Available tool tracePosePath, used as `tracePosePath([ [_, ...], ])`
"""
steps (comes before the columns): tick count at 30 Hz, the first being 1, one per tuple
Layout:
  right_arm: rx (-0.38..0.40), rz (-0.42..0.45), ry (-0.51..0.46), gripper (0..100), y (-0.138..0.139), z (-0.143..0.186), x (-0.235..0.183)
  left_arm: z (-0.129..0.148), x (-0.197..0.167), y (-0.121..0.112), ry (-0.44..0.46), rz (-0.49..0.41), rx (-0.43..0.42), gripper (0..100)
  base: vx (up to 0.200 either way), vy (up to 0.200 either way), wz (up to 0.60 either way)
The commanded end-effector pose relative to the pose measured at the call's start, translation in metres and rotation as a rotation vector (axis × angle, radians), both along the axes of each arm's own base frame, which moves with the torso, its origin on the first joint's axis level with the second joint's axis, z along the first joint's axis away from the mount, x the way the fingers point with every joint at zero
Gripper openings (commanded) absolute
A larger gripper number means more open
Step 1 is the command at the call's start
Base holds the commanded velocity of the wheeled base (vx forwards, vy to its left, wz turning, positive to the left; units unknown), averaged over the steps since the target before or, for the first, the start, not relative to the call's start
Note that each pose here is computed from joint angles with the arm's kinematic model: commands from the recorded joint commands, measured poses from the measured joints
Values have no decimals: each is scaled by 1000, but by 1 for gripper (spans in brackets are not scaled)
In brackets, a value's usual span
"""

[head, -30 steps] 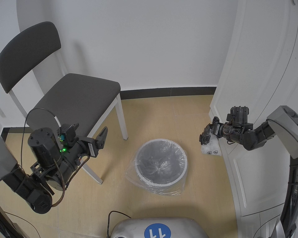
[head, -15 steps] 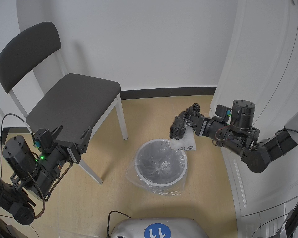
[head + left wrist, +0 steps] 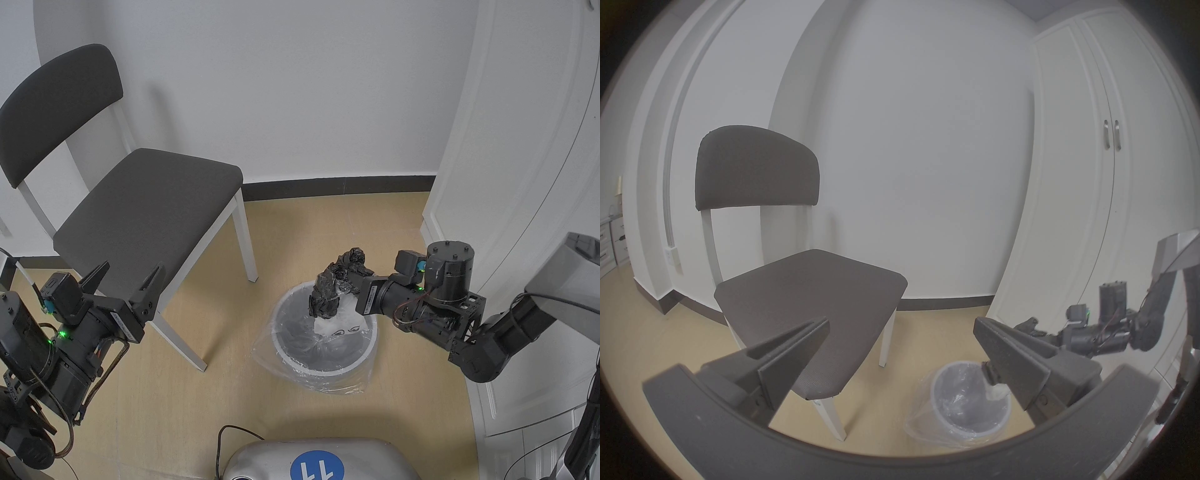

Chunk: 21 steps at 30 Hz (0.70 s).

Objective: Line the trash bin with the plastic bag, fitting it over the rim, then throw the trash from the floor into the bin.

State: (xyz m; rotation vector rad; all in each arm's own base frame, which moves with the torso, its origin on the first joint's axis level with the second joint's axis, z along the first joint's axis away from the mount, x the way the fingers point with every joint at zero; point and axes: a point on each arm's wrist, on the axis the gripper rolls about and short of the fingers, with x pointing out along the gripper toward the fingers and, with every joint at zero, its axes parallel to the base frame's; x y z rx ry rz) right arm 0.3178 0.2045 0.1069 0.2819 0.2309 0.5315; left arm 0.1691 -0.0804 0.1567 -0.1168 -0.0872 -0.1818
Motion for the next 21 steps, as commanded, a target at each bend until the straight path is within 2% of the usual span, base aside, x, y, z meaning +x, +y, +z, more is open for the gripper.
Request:
tracePosePath([
  [1,-25,6,38,0,10,-38,11,5,-6,0,-23,-14,-16,100,0,0,0],
  [5,-17,5,23,0,17,-62,21,7,-5,-3,-31,-27,-16,100,0,0,0],
  [21,42,-20,4,0,26,-105,50,7,-6,-6,-32,-46,-17,100,0,0,0],
])
